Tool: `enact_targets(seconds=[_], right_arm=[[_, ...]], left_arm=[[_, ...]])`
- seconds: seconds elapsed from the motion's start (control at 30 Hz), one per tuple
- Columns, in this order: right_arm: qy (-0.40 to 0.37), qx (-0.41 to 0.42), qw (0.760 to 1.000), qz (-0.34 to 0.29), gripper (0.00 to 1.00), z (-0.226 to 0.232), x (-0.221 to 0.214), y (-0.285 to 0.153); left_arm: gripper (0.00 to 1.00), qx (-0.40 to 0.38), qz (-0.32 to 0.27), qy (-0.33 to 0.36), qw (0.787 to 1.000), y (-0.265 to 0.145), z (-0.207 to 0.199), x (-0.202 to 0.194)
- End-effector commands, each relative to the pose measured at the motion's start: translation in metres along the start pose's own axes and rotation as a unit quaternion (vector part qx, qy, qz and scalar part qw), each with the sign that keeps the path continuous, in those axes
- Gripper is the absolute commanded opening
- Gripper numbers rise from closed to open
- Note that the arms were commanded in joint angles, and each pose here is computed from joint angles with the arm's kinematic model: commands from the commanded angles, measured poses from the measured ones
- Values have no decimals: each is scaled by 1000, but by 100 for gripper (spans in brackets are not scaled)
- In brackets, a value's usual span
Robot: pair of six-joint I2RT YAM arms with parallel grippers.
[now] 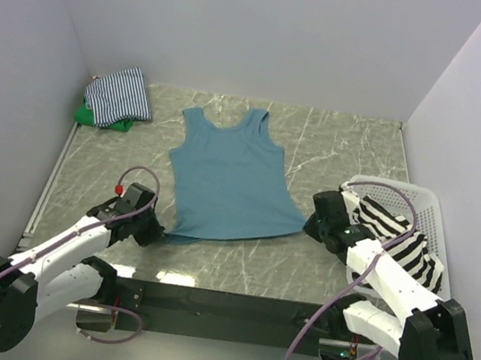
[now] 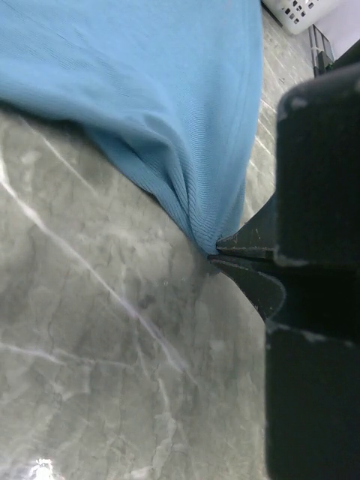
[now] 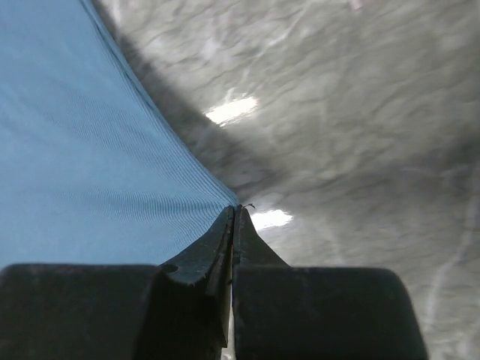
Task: Fold and stack the tank tops
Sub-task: Flatten the tank top out
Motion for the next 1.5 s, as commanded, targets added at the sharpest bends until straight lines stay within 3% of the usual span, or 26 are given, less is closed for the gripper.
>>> enact_targets(seconds=[0.0, 0.3, 0.63, 1.0, 1.3, 1.47], right_arm=[[-15, -15, 1000, -15, 0, 0, 20, -9], [-26, -9, 1000, -15, 0, 11, 37, -14], [-22, -19, 999, 13, 0, -3, 22, -7], [0, -6, 1000, 30, 0, -7, 26, 2], [9, 32, 999, 20, 0, 54, 97, 15], [7, 40, 999, -6, 0, 68, 134, -3]], left_arm=[[1, 1, -17, 17, 1000, -9, -12, 11], [1, -13, -49, 50, 997, -42, -34, 31], [1, -24, 4, 29, 999, -30, -23, 9], [1, -25, -34, 55, 998, -47, -39, 29], [1, -36, -95, 50, 994, -39, -88, 114], [1, -49, -151, 44, 986, -81, -97, 164]])
Point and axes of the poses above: each gripper's point midway between its finger pads, its own y axis out along the fingers, its own z axis along the line the jaws close on, x = y × z, the point moved 10 cm from there along -y, back along the fingers, and after that the axes turned 9 degrees about y, right-handed, at the moved point
